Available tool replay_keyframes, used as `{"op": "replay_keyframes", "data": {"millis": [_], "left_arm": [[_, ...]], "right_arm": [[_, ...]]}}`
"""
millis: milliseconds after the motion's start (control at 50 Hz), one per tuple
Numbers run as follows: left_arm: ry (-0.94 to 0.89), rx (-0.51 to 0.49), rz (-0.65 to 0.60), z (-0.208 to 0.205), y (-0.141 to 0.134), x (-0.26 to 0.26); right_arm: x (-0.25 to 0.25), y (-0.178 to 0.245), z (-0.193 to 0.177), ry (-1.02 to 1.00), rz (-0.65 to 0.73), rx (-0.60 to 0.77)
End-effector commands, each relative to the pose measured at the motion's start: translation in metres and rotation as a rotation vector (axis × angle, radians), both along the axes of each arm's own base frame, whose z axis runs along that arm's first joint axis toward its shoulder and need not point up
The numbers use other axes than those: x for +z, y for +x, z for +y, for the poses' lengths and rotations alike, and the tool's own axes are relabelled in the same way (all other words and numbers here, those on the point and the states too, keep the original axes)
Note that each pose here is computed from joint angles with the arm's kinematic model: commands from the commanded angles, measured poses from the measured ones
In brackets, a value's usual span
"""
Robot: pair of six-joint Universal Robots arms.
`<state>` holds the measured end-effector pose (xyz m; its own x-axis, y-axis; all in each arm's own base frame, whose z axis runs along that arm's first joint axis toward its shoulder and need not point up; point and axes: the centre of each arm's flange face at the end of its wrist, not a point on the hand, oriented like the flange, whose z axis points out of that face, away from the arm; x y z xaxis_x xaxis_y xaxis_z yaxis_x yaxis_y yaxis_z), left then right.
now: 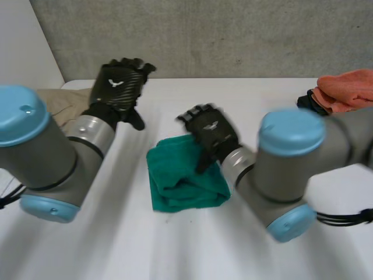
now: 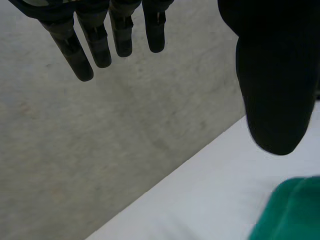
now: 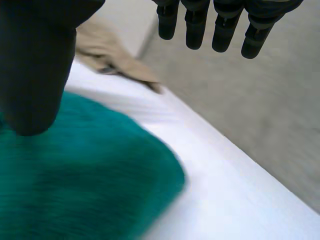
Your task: Fold the laundry.
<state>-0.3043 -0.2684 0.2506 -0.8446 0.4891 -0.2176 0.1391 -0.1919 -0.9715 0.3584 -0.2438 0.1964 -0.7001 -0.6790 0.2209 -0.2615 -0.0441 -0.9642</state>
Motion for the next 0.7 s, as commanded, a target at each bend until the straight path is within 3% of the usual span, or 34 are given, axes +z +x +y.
{"op": "replay_keyframes", "data": {"millis": [20,100,220,340,460,540,600,700], "left_arm": [[0.131,-0.129,-0.033,0.028,-0.042,-0.027],[0.242,-0.102,-0.112,0.033,-0.051,-0.059],[0.355,0.048,-0.233,0.027,-0.042,-0.096],[0.415,0.071,-0.292,0.029,-0.035,-0.111],[0.432,0.076,-0.326,0.030,-0.031,-0.112],[0.367,0.084,-0.292,0.022,-0.028,-0.085],[0.319,0.065,-0.263,0.020,-0.029,-0.065],[0.221,-0.097,-0.181,0.016,-0.042,-0.023]], "right_arm": [[0.007,-0.026,-0.021,0.179,-0.049,-0.073],[-0.010,-0.020,-0.028,0.260,-0.024,-0.049],[-0.038,-0.014,-0.032,0.372,0.035,-0.025],[-0.063,-0.011,-0.034,0.433,0.094,-0.018],[-0.060,-0.013,-0.038,0.359,0.165,-0.031],[-0.025,-0.019,-0.038,0.190,0.221,-0.057],[-0.013,-0.022,-0.035,0.103,0.226,-0.086],[-0.007,-0.015,-0.005,-0.008,0.195,-0.046]]}}
